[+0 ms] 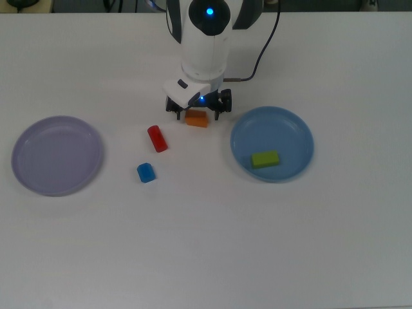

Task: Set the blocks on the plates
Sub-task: 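Close the gripper on the orange block and lift it, then place the orange block on the blue plate beside the green block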

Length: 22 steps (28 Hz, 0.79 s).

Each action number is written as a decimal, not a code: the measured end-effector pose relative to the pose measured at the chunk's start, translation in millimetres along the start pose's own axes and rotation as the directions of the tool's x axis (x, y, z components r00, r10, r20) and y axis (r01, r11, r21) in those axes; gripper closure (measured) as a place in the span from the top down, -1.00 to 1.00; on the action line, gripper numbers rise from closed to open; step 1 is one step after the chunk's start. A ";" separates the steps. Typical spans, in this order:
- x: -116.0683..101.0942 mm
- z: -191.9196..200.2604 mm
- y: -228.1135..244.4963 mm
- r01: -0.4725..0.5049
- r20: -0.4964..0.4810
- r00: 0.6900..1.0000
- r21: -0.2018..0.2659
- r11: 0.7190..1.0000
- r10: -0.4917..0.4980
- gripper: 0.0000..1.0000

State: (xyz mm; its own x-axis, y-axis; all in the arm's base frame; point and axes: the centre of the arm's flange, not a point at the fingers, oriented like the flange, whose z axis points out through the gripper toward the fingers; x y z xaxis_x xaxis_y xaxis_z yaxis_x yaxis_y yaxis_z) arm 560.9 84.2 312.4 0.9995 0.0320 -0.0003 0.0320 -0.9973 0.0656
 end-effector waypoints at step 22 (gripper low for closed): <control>5.1 -33.1 2.2 0.034 -0.086 0.996 -0.006 0.999 -0.034 0.06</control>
State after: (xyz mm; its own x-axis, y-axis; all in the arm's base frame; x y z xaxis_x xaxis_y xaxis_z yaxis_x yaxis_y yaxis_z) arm 566.0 84.3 345.6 0.9940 0.0715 0.0829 0.0656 -0.9953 0.0715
